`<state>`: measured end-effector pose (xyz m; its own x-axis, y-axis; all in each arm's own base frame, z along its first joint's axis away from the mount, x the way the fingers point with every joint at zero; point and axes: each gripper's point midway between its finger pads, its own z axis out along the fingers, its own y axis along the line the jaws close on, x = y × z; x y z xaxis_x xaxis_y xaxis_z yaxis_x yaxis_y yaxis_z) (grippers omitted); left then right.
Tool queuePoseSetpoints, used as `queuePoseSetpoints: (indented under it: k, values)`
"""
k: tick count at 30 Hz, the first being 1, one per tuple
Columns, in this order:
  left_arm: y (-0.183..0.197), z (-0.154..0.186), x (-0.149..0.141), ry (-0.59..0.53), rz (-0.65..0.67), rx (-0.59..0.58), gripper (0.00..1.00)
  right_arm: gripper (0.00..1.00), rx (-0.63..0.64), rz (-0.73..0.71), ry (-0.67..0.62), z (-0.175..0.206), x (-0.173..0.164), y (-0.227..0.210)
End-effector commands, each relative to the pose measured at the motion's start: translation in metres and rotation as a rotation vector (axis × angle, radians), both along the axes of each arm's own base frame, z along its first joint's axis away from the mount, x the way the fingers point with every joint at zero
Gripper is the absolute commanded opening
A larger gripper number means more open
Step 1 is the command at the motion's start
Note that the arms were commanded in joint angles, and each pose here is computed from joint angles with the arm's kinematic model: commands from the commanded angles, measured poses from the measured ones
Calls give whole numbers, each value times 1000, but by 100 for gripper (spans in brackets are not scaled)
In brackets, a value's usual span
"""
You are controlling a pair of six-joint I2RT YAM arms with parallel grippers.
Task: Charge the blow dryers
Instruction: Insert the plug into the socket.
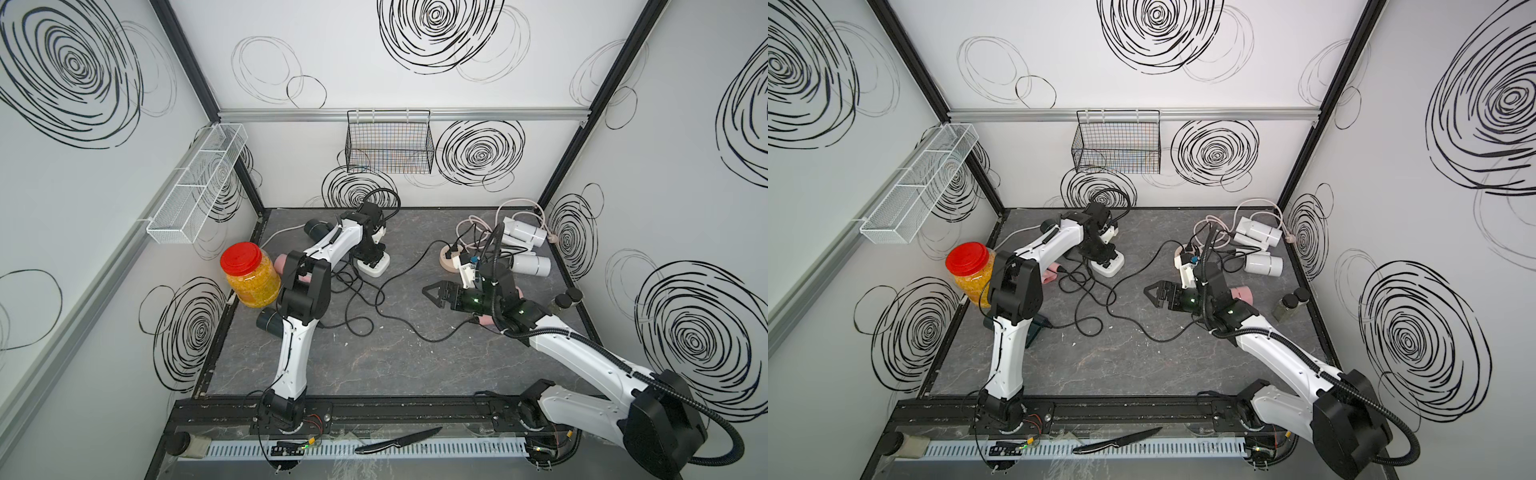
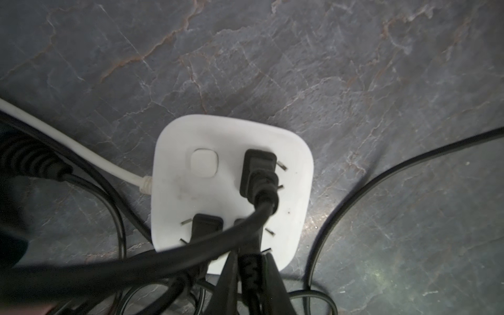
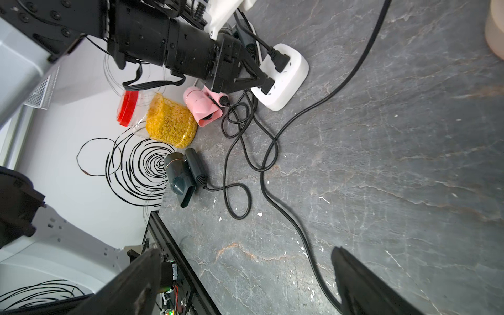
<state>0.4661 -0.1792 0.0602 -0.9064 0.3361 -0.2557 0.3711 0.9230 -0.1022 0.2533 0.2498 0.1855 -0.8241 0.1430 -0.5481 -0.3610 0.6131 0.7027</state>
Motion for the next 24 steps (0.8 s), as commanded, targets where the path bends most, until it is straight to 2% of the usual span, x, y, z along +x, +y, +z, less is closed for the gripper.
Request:
queuePoseSetpoints:
  k: [1,7,14,20,24]
  values:
    - [26,-58,-22,153,44,48,3,100,26,20,-56,15,-1,4]
    - [29,-64,-24,161,38,79,4,100,26,16,-53,15,-1,4]
    - [23,-42,-11,97,34,92,7,100,18,9,-62,18,-1,3]
    - [13,-10,21,-1,37,82,17,100,-55,-31,-114,22,4,-9]
    - [1,7,34,-56,40,51,33,100,-88,-63,-151,31,8,-17]
